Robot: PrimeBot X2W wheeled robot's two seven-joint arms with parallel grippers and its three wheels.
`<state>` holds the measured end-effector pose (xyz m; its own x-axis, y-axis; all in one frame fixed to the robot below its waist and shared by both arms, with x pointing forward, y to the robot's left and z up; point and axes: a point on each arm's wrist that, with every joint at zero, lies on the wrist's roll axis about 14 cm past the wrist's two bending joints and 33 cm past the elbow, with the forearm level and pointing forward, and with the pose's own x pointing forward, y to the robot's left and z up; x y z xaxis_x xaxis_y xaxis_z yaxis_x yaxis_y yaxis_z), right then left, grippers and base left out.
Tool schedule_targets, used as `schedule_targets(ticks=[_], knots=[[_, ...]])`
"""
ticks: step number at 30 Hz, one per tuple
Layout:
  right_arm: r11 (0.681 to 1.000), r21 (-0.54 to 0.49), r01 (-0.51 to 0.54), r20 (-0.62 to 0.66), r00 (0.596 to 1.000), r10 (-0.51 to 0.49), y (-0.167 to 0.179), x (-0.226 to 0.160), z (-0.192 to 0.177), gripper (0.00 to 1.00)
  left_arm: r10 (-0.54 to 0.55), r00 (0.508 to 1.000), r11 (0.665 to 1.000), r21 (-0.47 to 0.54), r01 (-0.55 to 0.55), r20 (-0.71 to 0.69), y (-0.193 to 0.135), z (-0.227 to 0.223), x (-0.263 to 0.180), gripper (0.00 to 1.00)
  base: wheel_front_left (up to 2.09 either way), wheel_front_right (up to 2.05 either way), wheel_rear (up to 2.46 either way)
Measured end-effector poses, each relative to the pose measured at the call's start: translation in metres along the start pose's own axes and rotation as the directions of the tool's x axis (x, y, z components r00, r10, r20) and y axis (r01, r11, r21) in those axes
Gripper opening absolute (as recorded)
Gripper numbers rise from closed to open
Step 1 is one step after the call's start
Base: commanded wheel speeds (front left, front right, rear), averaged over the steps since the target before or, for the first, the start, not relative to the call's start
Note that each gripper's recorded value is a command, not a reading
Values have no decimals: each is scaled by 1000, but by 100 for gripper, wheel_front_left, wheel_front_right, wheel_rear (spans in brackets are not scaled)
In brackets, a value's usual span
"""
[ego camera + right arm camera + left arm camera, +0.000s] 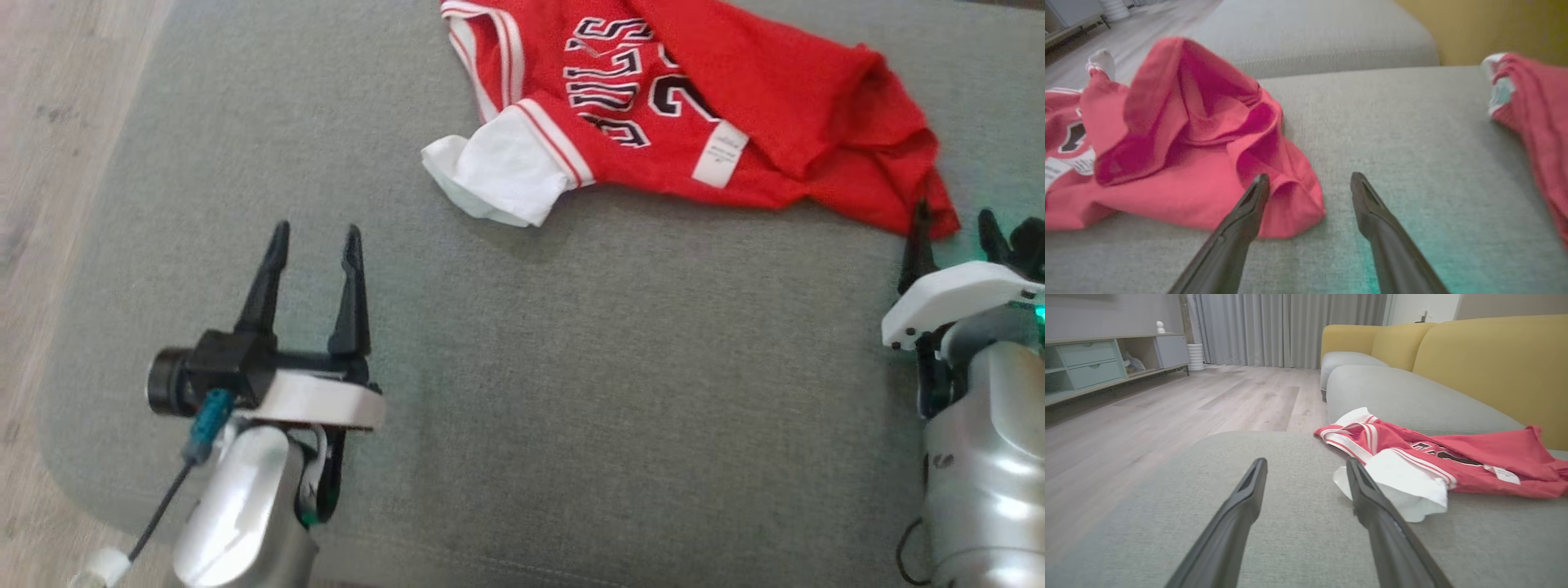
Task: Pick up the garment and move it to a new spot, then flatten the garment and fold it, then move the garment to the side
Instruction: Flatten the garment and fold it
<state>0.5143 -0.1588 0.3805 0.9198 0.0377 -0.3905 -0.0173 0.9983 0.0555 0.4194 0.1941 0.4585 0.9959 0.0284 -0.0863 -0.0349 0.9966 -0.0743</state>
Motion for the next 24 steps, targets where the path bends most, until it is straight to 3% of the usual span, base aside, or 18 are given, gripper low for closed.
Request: schedule_targets(ticks=[3,7,8,9,24], knots=[[1000,24,9,-61,998,-7,2,8,-17,100,27,1000,1000,9,-27,13,9,5,4,100,0,0,0],[999,39,-1,-69,998,4,8,17,-12,100,35,999,999,7,-35,14,12,5,5,100,0,0,0],[999,38,-6,-68,998,9,10,17,-12,58,34,999,999,9,-35,14,11,5,5,100,0,0,0],[999,39,-11,-68,998,14,12,16,-12,0,33,999,999,7,-33,13,10,4,5,100,0,0,0],[995,100,12,3,1000,-12,-2,-31,-5,0,-28,999,1000,-5,28,31,-13,11,-15,100,0,0,0]])
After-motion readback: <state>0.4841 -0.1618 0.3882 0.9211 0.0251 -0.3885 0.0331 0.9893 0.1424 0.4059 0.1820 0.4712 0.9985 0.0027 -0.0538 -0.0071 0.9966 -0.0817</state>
